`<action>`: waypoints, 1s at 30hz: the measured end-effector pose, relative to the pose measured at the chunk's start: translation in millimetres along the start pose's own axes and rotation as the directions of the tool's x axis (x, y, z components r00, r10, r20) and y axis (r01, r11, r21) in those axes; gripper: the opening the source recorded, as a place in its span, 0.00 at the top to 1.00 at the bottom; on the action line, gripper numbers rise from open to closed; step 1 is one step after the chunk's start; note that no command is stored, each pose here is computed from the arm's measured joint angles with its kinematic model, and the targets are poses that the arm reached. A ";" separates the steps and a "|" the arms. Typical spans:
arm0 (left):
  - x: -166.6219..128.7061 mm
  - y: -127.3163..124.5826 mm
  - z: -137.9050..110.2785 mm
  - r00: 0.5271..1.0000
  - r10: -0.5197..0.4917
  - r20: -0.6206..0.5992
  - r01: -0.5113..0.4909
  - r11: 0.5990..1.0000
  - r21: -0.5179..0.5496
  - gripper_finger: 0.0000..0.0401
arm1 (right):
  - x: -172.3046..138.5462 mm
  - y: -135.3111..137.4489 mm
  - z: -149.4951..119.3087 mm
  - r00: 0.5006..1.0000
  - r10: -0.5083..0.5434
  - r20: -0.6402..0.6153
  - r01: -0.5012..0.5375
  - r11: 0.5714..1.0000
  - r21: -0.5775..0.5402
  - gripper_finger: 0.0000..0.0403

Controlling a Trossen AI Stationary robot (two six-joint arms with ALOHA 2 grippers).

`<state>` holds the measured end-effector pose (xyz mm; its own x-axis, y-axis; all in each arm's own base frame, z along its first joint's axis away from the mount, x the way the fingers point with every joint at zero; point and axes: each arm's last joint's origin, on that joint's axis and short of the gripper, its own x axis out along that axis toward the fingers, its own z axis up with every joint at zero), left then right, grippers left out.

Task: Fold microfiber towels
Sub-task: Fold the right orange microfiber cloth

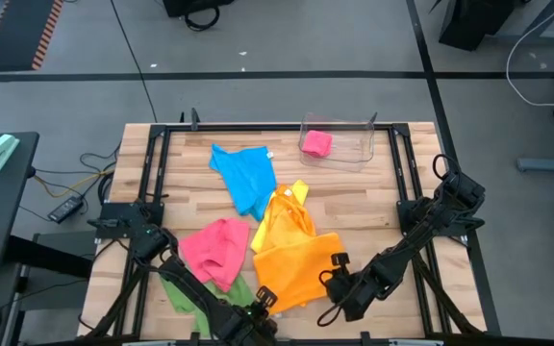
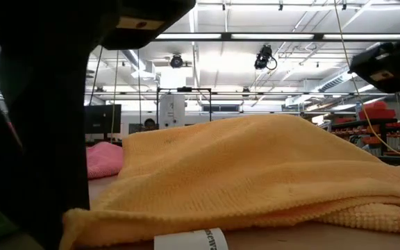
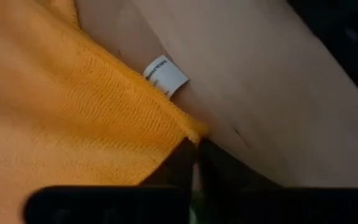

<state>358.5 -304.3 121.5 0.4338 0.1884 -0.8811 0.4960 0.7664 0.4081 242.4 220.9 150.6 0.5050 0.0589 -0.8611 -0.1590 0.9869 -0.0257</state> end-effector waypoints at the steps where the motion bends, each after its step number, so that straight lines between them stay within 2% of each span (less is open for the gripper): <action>1: 0.5 0.3 0.1 1.000 0.001 0.001 -0.001 1.000 -0.019 0.97 | -0.1 0.9 1.7 1.000 0.000 0.022 0.000 1.000 -0.010 0.60; 7: -8.1 7.0 8.0 1.000 0.001 0.001 -0.001 0.995 -0.100 0.98 | -0.9 4.6 9.8 0.993 0.007 0.120 0.004 0.996 -0.089 0.60; 13: -19.3 16.6 18.5 1.000 0.014 0.008 -0.013 0.993 -0.117 0.98 | -1.2 5.4 12.0 0.989 0.005 0.147 0.008 0.996 -0.093 0.60; 24: -21.7 17.8 17.2 1.000 0.012 -0.008 -0.012 0.994 -0.110 0.99 | -1.8 6.6 12.0 0.987 -0.002 0.158 0.018 0.995 -0.098 0.60; 30: -22.9 17.2 17.1 1.000 0.010 -0.007 -0.011 0.991 -0.131 0.99 | -4.4 12.4 23.4 0.961 0.051 0.273 -0.006 0.987 -0.163 0.60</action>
<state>370.0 -306.0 152.8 0.4332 0.2007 -0.8787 0.3883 0.8383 0.3828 258.1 236.3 166.0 0.7085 0.1483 -0.6900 -0.2988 0.9488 -0.1028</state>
